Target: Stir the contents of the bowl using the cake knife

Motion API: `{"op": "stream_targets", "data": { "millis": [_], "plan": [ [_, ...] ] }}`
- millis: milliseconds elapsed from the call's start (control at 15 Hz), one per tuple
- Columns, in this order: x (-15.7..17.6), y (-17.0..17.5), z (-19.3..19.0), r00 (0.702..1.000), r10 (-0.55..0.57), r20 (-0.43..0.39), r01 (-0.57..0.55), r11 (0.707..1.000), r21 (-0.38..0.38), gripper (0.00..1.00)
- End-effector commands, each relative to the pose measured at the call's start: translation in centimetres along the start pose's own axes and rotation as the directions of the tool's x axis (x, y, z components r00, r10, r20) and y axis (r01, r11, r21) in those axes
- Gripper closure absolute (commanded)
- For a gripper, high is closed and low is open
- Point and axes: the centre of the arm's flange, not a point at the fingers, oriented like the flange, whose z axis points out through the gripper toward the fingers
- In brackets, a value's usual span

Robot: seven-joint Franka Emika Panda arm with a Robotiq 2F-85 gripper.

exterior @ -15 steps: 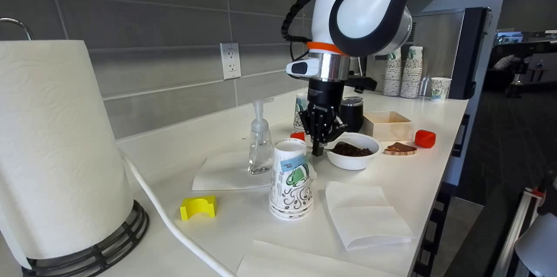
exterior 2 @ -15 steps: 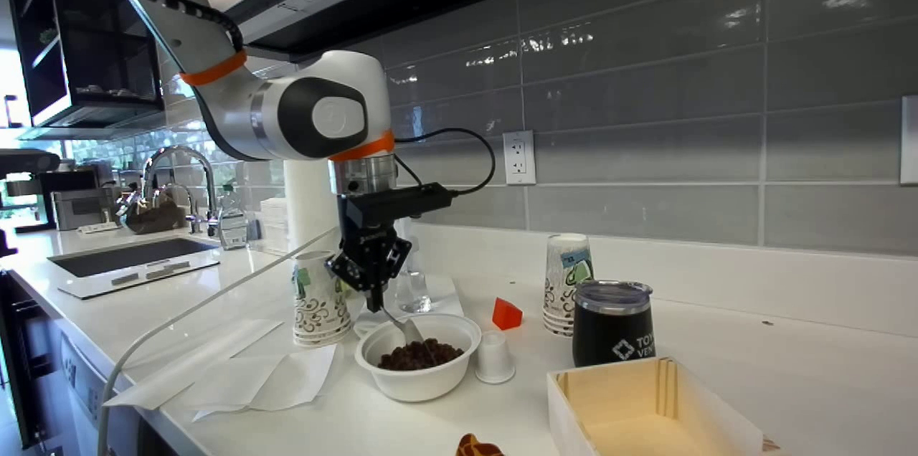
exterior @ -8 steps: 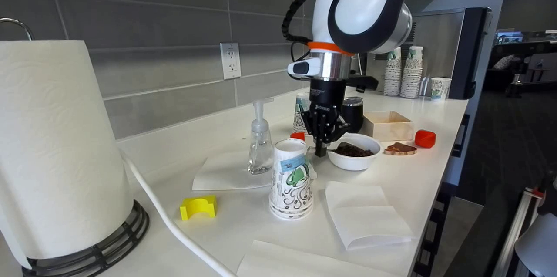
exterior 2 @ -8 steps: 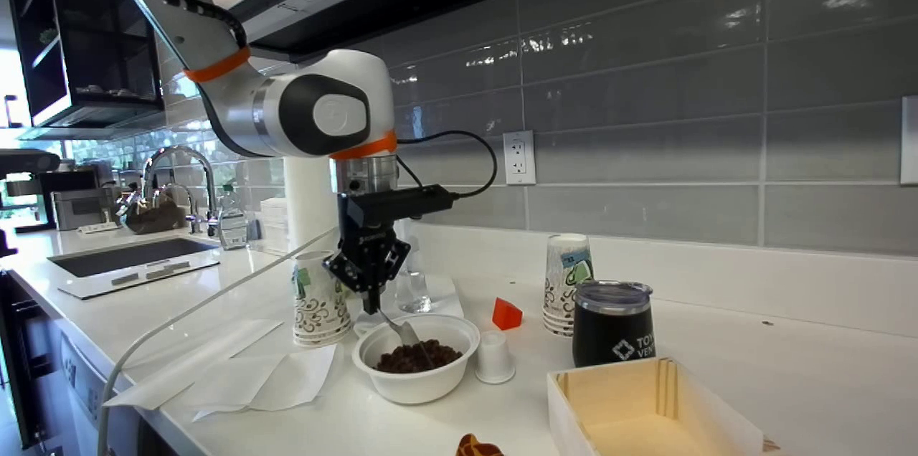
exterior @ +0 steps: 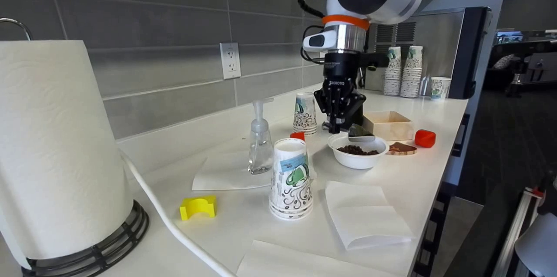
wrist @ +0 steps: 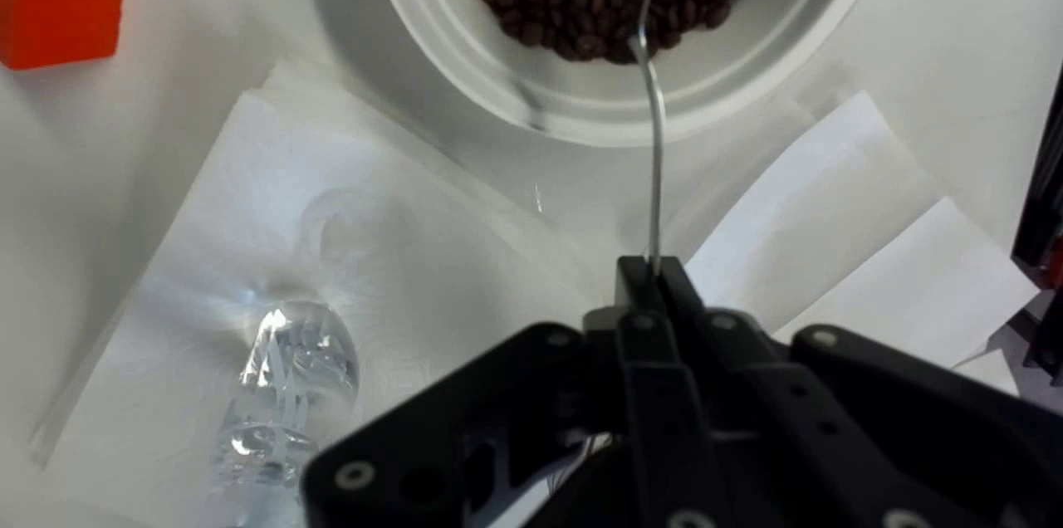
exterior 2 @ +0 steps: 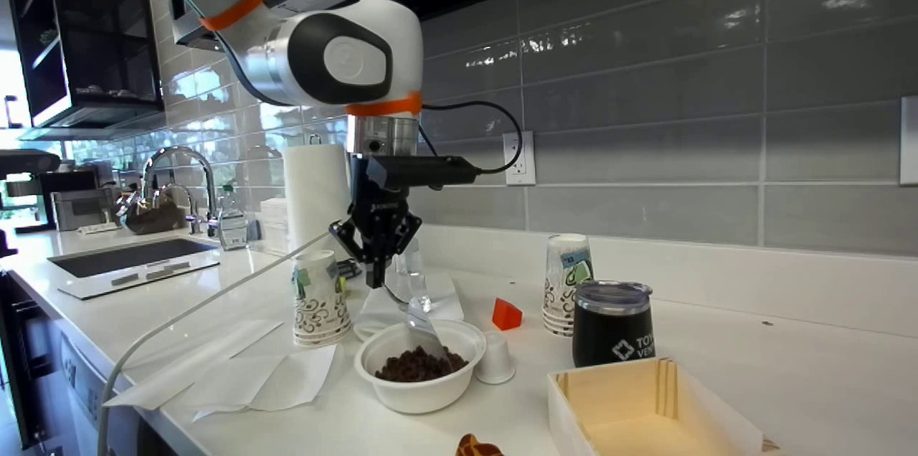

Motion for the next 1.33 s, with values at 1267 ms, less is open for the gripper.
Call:
{"op": "stream_targets", "data": {
  "millis": [1267],
  "plan": [
    [-1.9, 3.0, 1.5, 0.936, -0.239, -0.259, 0.307, 0.914, 0.265, 0.99]
  ]
}}
